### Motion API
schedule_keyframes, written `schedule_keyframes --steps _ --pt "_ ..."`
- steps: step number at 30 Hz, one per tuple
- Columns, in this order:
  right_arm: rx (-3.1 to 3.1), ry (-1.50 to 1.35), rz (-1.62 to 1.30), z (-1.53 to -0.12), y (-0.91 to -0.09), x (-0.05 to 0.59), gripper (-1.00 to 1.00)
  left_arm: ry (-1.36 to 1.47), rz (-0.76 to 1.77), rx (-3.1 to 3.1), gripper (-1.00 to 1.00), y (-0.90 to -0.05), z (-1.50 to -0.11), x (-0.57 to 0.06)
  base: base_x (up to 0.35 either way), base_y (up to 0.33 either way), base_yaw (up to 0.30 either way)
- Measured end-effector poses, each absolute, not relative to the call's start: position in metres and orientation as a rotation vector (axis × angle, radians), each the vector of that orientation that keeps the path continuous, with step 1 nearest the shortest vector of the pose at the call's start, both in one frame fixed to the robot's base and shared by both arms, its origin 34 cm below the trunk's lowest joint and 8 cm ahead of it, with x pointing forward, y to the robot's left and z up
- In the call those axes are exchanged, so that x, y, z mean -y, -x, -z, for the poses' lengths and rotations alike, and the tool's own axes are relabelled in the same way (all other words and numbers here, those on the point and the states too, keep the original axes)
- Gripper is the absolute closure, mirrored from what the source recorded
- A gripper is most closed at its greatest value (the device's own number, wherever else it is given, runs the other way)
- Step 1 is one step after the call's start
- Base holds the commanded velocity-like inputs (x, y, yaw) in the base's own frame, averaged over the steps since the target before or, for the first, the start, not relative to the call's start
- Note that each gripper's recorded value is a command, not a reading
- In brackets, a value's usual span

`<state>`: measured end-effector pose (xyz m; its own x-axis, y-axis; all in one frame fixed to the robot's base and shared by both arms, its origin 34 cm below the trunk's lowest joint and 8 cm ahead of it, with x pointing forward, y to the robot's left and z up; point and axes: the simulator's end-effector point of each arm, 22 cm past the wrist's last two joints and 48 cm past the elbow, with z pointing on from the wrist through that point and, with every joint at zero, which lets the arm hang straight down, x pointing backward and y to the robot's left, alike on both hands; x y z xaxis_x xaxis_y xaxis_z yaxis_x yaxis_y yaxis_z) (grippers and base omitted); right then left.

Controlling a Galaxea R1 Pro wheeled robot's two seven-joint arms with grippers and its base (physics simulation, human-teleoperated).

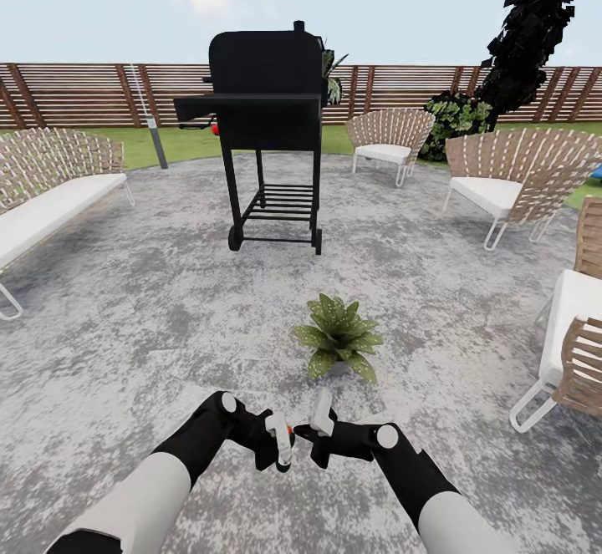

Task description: Pick up the pesticide atomizer in the garden and spray insectifuge to fully cover both potted plants in the garden.

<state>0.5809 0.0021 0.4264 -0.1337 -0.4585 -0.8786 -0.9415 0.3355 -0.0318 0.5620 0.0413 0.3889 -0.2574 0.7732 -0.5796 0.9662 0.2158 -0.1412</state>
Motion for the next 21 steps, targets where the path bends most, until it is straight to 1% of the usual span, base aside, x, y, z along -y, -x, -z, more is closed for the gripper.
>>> schedule_keyframes --steps 7,10,16,21 --pt "-1.744 1.254 -0.709 -0.426 -0.581 -0.002 1.00 -1.621 0.674 -2.116 1.00 -0.562 -0.387 -0.044 0.000 0.000 0.000" --pt "-1.744 1.255 -0.709 -0.426 -0.581 -0.002 1.00 -1.631 0.653 -2.153 1.00 -0.558 -0.377 -0.062 0.000 0.000 0.000" --pt "-1.744 1.256 -0.710 -0.426 -0.581 -0.002 1.00 -1.625 0.552 -2.311 1.00 -0.550 -0.348 -0.158 0.000 0.000 0.000" --pt "-1.746 1.259 -0.708 -0.425 -0.580 -0.001 1.00 -1.608 0.495 -2.369 1.00 -0.550 -0.343 -0.202 0.000 0.000 0.000"
